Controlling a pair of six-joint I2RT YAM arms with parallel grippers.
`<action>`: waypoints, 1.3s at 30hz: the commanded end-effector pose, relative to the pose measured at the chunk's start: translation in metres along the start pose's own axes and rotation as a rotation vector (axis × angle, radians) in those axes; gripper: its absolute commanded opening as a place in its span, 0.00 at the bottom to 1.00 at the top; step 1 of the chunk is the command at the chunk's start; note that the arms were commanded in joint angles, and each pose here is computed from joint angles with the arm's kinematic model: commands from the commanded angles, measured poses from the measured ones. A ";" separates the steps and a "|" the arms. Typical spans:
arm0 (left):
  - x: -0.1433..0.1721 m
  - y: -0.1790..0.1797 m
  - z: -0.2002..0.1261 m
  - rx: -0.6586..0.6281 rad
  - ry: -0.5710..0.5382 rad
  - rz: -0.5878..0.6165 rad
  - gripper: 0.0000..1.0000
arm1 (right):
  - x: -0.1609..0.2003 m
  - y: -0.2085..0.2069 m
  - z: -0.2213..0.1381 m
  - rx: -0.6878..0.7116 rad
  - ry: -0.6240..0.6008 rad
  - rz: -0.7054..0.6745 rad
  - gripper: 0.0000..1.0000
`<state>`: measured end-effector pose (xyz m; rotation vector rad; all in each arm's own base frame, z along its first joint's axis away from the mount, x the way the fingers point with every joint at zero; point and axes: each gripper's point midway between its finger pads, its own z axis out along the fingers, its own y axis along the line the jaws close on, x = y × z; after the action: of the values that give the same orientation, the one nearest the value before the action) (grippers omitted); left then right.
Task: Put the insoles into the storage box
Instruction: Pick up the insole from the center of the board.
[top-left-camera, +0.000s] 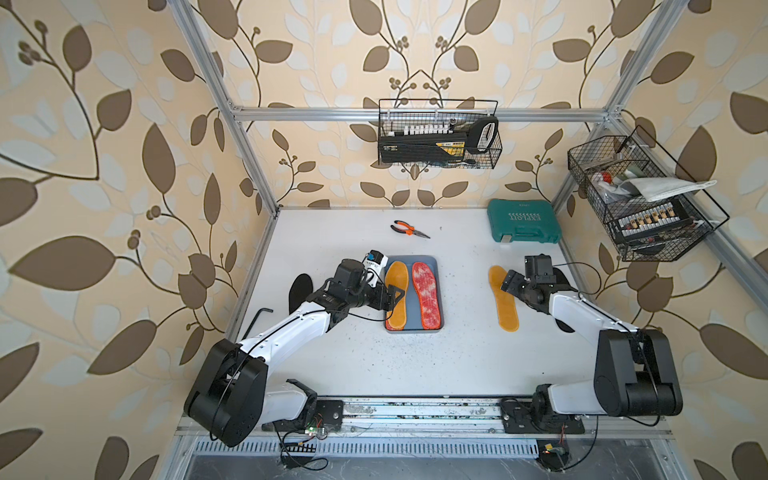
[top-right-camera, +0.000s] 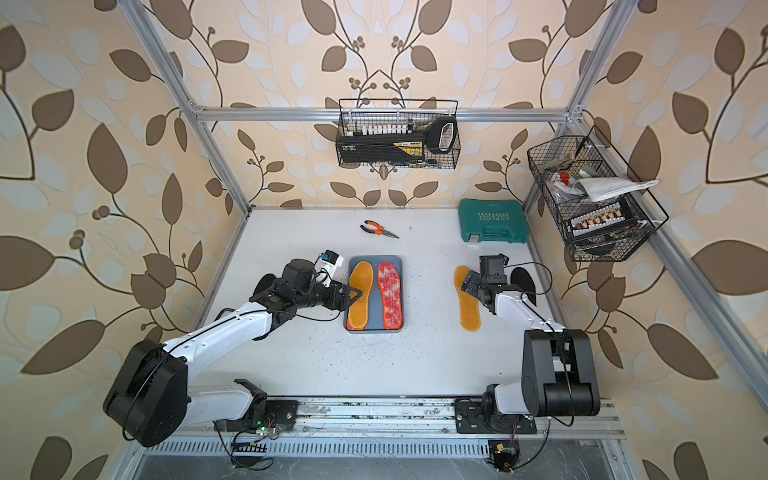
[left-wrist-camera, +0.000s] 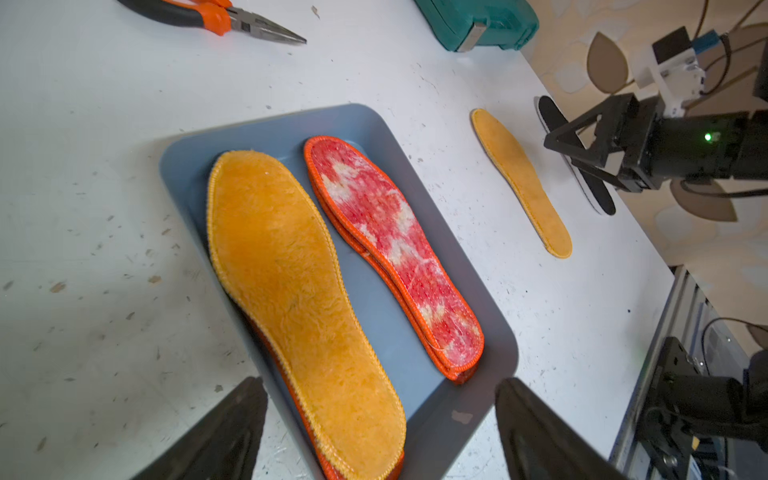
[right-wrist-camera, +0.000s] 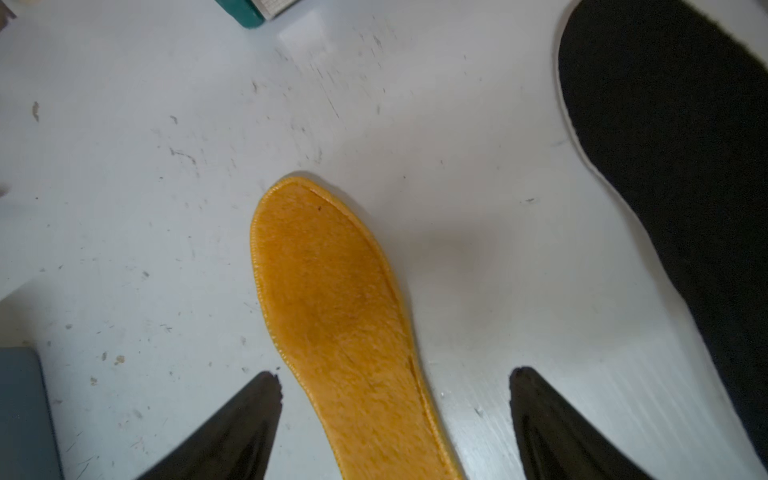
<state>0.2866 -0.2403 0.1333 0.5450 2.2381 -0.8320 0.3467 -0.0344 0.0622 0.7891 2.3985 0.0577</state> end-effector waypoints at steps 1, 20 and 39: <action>-0.009 -0.036 0.003 0.134 -0.062 0.143 0.90 | 0.009 0.005 0.003 -0.070 0.074 0.043 0.86; -0.011 -0.032 -0.009 0.035 -0.087 0.165 0.92 | 0.056 0.006 0.025 -0.112 0.258 0.094 0.46; -0.009 -0.027 -0.011 0.007 -0.088 0.174 0.94 | 0.046 0.013 0.021 -0.148 0.220 0.089 0.00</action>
<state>0.2703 -0.2518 0.1502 0.6707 2.1110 -0.7567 0.3421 -0.0023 0.0215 0.8658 2.5223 0.3661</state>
